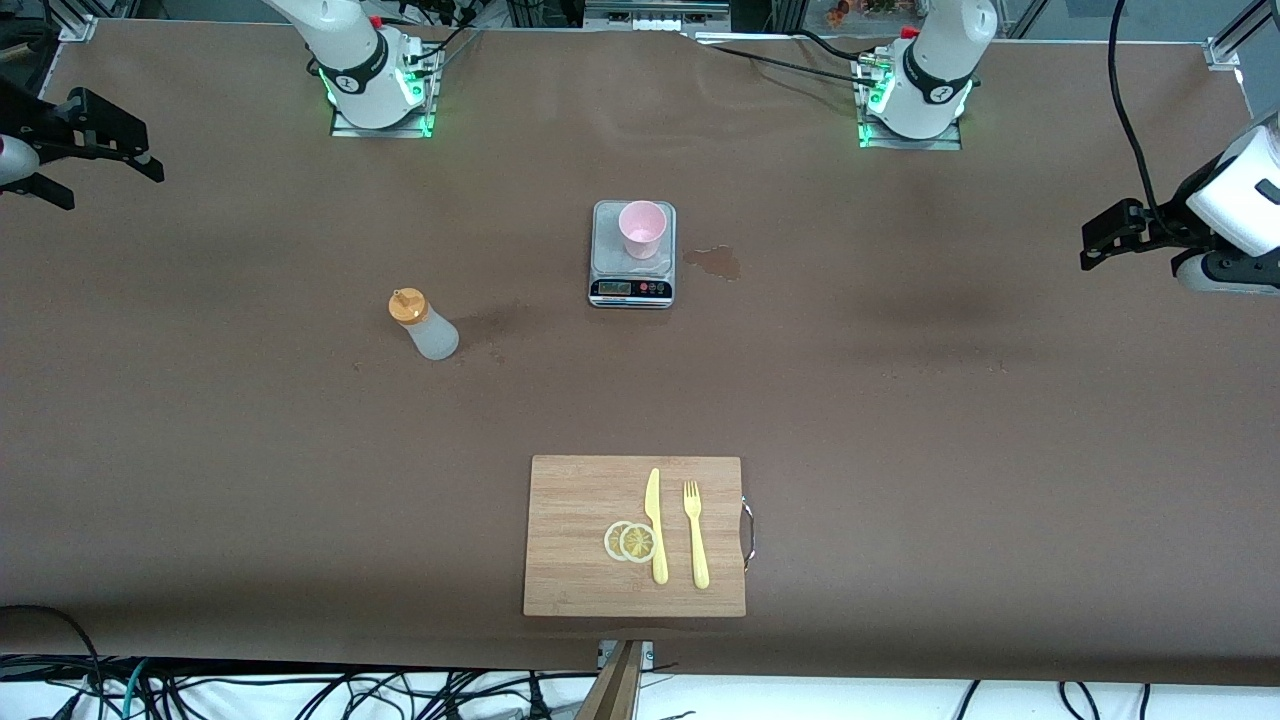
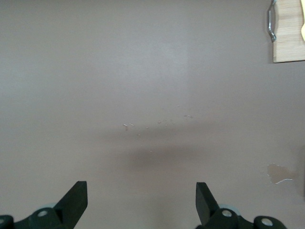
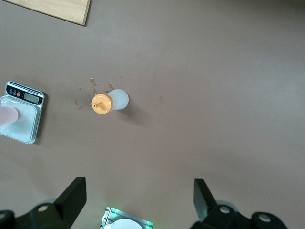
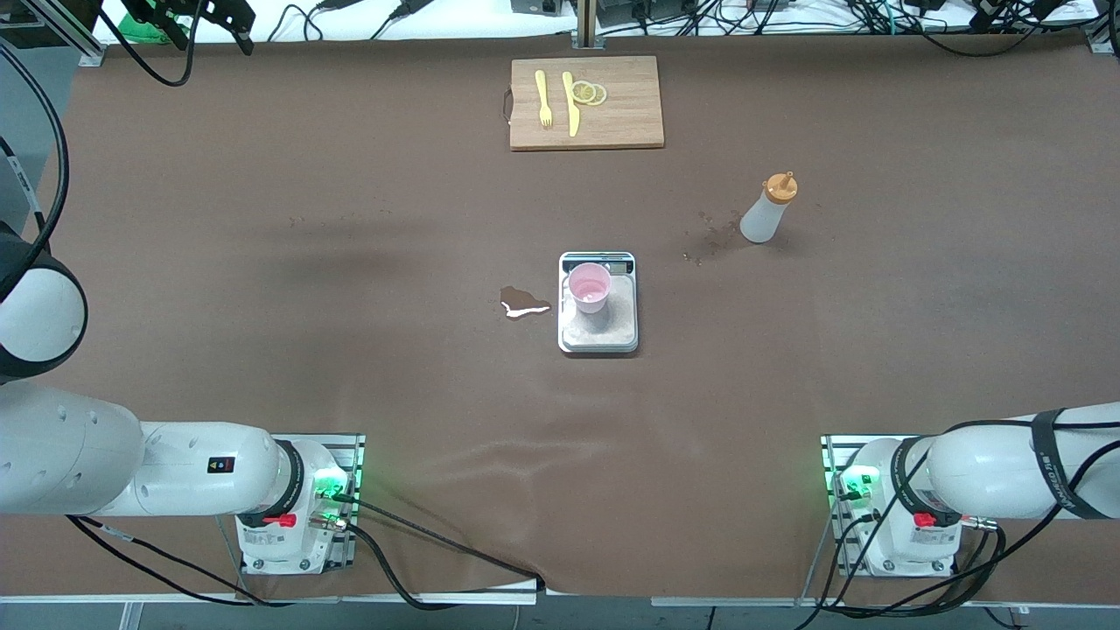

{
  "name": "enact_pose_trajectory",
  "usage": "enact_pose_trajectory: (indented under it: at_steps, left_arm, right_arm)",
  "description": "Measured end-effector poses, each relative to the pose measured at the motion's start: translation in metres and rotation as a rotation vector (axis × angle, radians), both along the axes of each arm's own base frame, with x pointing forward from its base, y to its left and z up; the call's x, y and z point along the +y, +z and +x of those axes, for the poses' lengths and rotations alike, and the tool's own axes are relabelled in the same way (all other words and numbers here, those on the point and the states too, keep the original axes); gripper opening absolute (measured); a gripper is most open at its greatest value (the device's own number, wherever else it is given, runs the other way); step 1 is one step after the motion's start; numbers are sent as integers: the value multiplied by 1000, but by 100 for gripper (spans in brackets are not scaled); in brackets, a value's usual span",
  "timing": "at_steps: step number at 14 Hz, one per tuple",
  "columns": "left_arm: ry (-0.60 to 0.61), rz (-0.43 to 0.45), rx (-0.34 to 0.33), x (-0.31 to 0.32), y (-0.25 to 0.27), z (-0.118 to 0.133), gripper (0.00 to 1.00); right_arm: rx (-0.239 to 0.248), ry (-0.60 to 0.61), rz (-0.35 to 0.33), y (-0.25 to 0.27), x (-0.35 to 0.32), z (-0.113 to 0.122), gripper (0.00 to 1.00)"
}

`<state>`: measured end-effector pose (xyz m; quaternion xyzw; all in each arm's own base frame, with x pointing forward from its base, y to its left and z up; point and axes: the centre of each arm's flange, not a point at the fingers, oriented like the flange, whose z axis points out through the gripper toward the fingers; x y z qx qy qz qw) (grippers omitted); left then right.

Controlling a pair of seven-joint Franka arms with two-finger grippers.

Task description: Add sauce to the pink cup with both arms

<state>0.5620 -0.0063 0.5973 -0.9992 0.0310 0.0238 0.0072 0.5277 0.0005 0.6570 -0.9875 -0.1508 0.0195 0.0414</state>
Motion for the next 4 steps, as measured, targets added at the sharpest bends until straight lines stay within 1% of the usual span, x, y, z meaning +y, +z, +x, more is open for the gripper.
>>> enact_pose_trajectory:
  at_steps: [4]
  left_arm:
    - [-1,-18,0,-3,4,-1,100]
  right_arm:
    - [-12,-4,0,2,-2,1,100]
